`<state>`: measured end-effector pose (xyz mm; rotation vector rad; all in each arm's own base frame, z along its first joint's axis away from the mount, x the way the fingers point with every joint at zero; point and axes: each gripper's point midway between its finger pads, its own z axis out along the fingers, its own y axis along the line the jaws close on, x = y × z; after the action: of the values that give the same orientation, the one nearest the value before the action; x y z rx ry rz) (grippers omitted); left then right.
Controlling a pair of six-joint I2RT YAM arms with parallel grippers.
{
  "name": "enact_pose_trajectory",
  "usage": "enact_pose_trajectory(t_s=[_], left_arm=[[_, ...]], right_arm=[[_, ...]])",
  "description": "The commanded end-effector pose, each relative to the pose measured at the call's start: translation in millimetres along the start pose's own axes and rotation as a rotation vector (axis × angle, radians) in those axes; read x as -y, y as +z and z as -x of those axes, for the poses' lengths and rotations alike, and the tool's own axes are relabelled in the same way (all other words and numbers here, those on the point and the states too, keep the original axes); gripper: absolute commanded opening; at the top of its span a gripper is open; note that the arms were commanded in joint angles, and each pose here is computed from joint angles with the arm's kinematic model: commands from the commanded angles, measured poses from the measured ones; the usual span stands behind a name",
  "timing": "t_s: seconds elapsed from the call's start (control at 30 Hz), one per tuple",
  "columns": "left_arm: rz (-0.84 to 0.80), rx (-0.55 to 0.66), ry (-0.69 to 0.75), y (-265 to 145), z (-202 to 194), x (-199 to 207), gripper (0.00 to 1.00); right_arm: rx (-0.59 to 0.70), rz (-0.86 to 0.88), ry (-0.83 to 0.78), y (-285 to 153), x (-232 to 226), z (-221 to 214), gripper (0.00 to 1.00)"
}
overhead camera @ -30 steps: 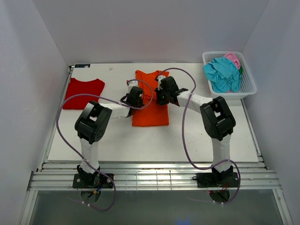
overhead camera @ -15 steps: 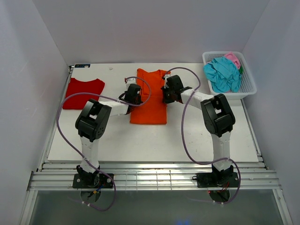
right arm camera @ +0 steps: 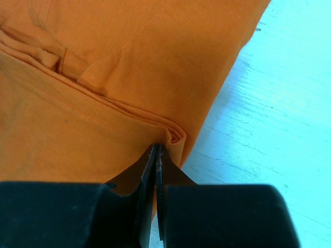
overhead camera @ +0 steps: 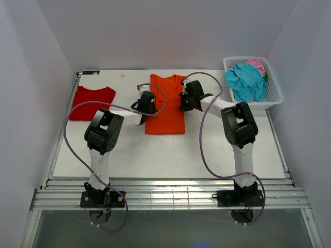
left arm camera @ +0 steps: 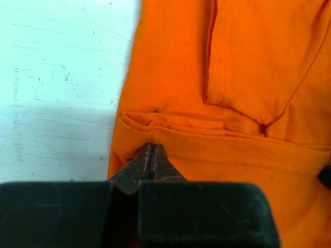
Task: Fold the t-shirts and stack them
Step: Fold the folded rectangular tshirt in 1/3 of the way
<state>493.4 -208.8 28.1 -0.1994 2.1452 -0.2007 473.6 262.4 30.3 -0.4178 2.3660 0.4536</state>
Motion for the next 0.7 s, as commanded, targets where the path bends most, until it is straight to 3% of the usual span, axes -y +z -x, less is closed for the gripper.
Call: enact_pose_trajectory(t_s=[0.0,0.1,0.17,0.27,0.3,0.33,0.47,0.67], left_arm=[[0.006,0.049,-0.010,-11,30,-1,0.00],[-0.022,0.145,-0.026,-35,76,10,0.00],[-0.041,0.187,-0.033,-52,97,15,0.06],[-0.051,0.245,-0.056,-92,123,15,0.46],[-0.028,0.243,-0.062,-99,119,8,0.73],[-0.039,0.260,-0.078,-115,129,9,0.78],[0.047,0.088,-0.056,-128,81,-12,0.83],[0.079,-0.134,-0.063,-135,-11,-37,0.87]], right_arm=[[0.023,-0.023,-0.009,-5,8,13,0.08],[0.096,0.006,-0.026,-28,-3,42,0.09],[0.136,0.013,-0.032,-45,-7,55,0.17],[0.205,0.031,-0.041,-84,-18,70,0.27],[0.245,0.038,-0.044,-106,-24,80,0.28],[0.221,0.038,-0.043,-111,-26,70,0.30],[0.182,0.023,-0.071,-137,-40,49,0.37],[0.046,0.007,-0.098,-126,-61,-15,0.46]])
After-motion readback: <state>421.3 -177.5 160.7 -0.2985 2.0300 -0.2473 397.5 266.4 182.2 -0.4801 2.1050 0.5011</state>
